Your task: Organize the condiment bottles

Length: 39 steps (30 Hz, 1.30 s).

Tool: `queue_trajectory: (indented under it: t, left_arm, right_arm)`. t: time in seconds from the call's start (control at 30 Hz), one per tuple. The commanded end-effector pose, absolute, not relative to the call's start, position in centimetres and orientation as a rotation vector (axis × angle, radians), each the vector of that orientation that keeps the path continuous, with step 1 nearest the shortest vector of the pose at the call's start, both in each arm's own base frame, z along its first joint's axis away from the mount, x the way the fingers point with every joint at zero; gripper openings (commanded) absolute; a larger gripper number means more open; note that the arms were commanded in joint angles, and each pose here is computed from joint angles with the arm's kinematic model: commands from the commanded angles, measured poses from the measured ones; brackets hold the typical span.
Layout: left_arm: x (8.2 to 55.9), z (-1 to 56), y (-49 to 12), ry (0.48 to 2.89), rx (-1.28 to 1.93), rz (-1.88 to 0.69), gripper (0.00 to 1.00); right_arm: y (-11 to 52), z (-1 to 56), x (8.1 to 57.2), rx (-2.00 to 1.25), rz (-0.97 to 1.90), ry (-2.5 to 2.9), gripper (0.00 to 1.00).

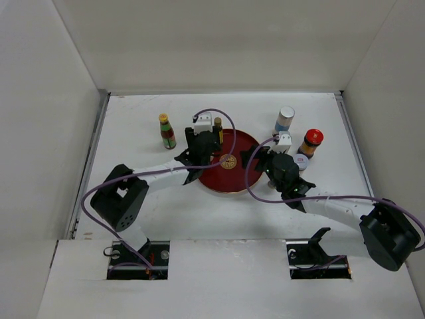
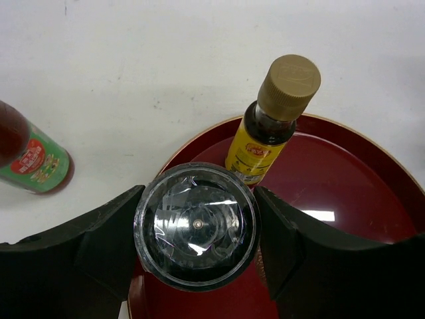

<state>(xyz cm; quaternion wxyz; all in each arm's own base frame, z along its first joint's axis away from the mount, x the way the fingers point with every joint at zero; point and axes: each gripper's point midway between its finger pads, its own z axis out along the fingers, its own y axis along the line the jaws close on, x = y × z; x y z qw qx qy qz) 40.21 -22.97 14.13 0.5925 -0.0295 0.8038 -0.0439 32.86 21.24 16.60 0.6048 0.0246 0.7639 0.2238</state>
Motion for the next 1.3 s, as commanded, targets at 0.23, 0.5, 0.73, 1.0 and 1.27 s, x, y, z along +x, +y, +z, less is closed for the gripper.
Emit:
queue_trajectory:
  t: [0.23,0.5,0.73,1.0,1.27]
  left_arm:
    - [40.4,20.9,-22.9,1.682,-0.165,-0.233,0.82]
    - [38.3,23.1,-15.1,1.683,-0.275,-0.129,0.81]
    - [41.9,22.7,-9.6,1.757,-0.386,-0.006,0.8]
    - [46.5,21.7,-8.6,1.793,-0.401,0.062,0.79]
    - [48.2,20.7,-7.0,1.807,-0.426,0.134,0.59]
  right_arm:
    - [22.3,19.8,33.1,0.055,0.585,1.678,1.0]
    - [22.5,19.6,33.3,0.052,0.58,1.685,1.0]
    - [22.8,19.2,33.5,0.045,0.575,1.698,1.0]
    - [22.9,18.9,33.5,0.041,0.574,1.704,1.0]
    - [23.0,18.8,33.5,0.034,0.576,1.708,1.0]
